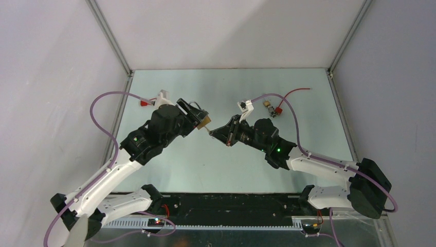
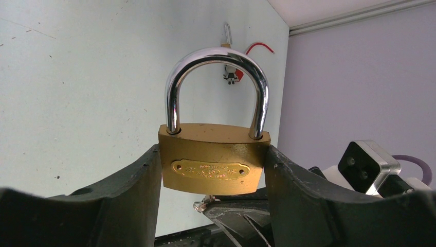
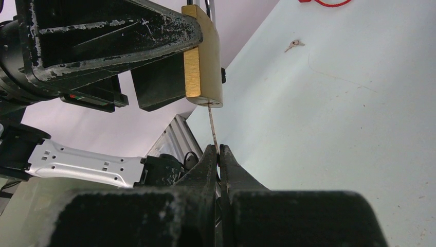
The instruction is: Unlock with the key
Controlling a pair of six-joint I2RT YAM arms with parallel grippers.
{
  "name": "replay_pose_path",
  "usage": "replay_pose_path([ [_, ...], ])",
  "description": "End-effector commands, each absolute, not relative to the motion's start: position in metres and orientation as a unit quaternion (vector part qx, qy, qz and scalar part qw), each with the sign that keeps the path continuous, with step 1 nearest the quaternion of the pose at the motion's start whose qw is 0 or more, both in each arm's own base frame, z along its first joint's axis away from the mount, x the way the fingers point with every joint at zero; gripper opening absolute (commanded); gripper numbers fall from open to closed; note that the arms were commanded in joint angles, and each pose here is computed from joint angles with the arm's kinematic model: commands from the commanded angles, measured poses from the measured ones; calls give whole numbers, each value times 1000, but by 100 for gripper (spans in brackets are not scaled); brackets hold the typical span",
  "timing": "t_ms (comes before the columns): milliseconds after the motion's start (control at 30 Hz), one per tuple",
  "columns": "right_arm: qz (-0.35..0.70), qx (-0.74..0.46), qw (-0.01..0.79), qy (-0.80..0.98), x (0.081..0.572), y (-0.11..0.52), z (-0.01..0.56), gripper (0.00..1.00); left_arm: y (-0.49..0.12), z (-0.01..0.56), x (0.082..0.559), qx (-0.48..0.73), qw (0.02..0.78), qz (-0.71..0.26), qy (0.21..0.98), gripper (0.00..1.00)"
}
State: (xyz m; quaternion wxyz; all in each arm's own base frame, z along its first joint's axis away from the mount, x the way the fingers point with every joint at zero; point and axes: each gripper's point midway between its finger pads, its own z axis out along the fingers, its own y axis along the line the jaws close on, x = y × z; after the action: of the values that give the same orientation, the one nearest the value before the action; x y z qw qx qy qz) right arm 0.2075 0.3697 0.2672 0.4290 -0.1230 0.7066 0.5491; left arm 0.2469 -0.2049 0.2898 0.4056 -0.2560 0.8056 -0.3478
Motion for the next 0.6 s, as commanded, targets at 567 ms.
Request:
replay_pose_path([
  [567, 561, -113, 484, 662, 215, 363, 316, 0, -209, 323, 256, -260, 439, -391, 766, 0],
])
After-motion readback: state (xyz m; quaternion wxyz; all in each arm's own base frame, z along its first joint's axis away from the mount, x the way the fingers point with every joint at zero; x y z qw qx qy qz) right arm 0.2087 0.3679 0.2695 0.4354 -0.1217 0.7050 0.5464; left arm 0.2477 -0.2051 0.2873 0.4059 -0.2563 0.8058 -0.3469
